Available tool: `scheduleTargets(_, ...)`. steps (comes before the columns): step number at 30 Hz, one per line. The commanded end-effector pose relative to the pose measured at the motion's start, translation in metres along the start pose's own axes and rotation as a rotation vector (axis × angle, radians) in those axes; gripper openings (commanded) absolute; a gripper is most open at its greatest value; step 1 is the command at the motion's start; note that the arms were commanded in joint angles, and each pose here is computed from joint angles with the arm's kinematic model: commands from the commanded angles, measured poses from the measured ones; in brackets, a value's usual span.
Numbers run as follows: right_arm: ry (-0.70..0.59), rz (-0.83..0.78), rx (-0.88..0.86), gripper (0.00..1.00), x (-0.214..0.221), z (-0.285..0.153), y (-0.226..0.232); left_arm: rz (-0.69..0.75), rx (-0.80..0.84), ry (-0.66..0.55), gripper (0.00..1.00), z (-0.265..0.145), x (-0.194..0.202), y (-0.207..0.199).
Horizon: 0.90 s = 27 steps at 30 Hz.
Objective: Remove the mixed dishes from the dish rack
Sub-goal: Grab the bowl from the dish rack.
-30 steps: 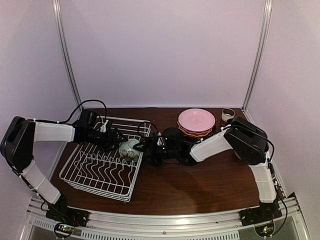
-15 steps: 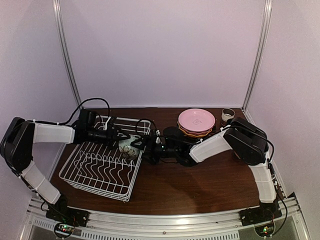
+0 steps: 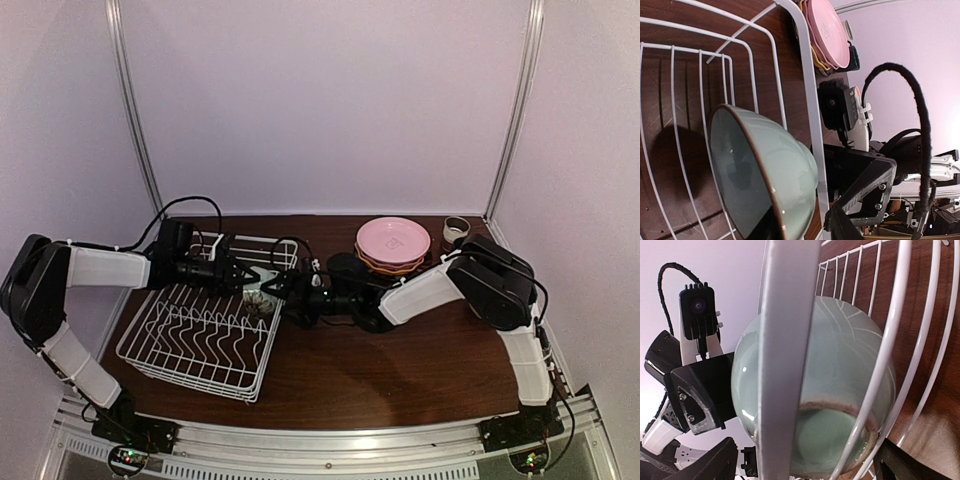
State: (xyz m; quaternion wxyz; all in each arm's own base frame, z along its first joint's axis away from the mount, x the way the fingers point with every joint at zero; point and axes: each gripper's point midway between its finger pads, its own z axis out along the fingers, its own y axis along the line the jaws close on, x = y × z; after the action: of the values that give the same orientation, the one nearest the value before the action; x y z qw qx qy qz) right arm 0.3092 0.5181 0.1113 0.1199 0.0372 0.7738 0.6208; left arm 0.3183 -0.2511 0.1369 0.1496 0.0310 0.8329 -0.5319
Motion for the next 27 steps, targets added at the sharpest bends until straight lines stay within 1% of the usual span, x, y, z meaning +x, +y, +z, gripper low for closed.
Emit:
scheduleTargets(1,-0.010,-0.060,-0.069,0.95,-0.002,-0.005,0.028,0.043,0.065,0.002,0.28,0.001,-0.001,-0.015)
scheduleTargets(9,-0.017,-0.094,-0.070,0.96,-0.005,-0.013,0.040,0.046,0.113,0.002,0.01,0.001,-0.005,-0.025)
scheduleTargets(10,-0.018,-0.097,-0.070,0.96,-0.005,-0.014,0.041,0.046,0.123,0.001,0.00,0.001,-0.006,-0.027)
scheduleTargets(16,-0.027,-0.121,-0.070,0.97,-0.007,-0.023,0.050,0.053,0.173,-0.007,0.00,-0.001,-0.009,-0.038)
scheduleTargets(21,-0.037,-0.165,-0.070,1.00,-0.010,-0.031,0.063,0.088,0.220,-0.022,0.00,-0.006,-0.016,-0.057)
scheduleTargets(27,-0.057,-0.264,-0.046,1.00,-0.016,-0.044,0.090,0.167,0.194,-0.039,0.00,-0.015,-0.027,-0.075)
